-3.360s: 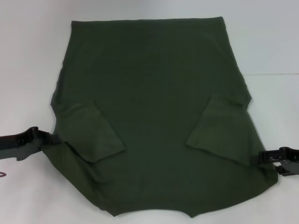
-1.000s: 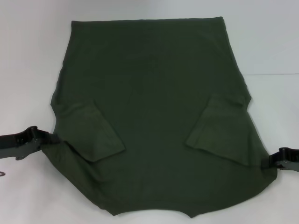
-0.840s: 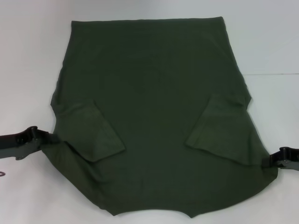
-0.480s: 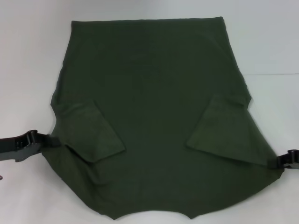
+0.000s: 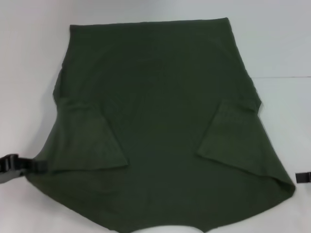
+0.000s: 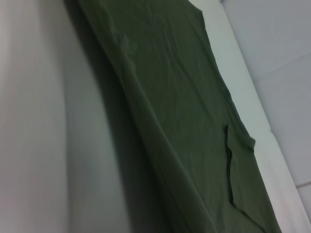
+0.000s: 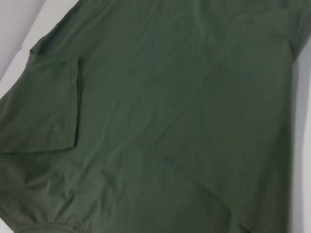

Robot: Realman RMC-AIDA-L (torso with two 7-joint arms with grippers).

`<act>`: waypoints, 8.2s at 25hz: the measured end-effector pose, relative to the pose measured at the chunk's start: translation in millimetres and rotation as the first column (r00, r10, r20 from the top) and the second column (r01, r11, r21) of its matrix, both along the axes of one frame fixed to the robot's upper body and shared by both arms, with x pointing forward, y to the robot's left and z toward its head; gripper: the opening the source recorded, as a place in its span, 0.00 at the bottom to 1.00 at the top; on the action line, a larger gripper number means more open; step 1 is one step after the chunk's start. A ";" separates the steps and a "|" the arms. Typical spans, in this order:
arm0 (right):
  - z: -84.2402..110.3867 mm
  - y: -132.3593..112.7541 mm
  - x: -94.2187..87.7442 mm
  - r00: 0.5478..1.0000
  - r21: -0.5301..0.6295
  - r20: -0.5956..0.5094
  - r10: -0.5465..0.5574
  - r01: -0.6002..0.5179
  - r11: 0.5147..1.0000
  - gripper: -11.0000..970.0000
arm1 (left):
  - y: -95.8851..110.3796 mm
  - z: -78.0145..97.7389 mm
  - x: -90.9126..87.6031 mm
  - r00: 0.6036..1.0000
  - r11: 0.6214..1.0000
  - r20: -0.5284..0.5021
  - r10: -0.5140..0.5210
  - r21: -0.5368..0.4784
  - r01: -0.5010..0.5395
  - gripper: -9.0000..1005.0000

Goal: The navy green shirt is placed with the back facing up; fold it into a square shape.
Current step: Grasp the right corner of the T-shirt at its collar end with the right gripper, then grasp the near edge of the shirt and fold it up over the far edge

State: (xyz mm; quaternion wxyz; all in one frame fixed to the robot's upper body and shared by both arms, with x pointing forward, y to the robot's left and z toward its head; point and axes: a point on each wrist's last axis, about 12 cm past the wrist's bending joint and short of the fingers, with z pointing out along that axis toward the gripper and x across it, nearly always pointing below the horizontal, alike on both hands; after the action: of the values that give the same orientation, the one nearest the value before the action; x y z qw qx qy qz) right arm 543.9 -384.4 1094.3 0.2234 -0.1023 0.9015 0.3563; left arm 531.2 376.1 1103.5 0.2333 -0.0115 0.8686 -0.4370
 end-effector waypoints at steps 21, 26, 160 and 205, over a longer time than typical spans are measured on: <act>4.8 -9.6 6.8 0.964 -0.027 -0.206 -0.167 0.165 0.986 0.22 | 5.8 1.7 3.3 0.999 0.999 0.010 0.032 0.015 -0.032 0.01; -2.1 -6.0 9.0 0.955 -0.046 -0.224 -0.196 0.191 0.981 0.37 | 6.7 0.0 5.3 0.999 0.999 0.018 0.043 0.030 -0.044 0.01; 6.3 -0.8 -18.5 0.990 0.014 -0.052 0.129 -0.128 0.992 0.03 | 11.5 13.7 -18.1 0.991 0.992 0.062 -0.121 -0.020 0.122 0.03; 20.4 75.9 124.8 0.693 0.122 0.547 -0.470 0.490 0.863 0.03 | -78.3 3.5 121.8 0.749 0.889 0.523 0.407 -0.037 -0.457 0.04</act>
State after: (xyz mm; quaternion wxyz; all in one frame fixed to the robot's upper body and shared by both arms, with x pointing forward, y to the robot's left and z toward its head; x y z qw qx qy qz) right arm 668.7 -308.5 1114.7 0.5603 0.0332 0.7966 0.2244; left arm 653.0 297.8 1107.0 0.5524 -0.0834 0.7665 -0.3170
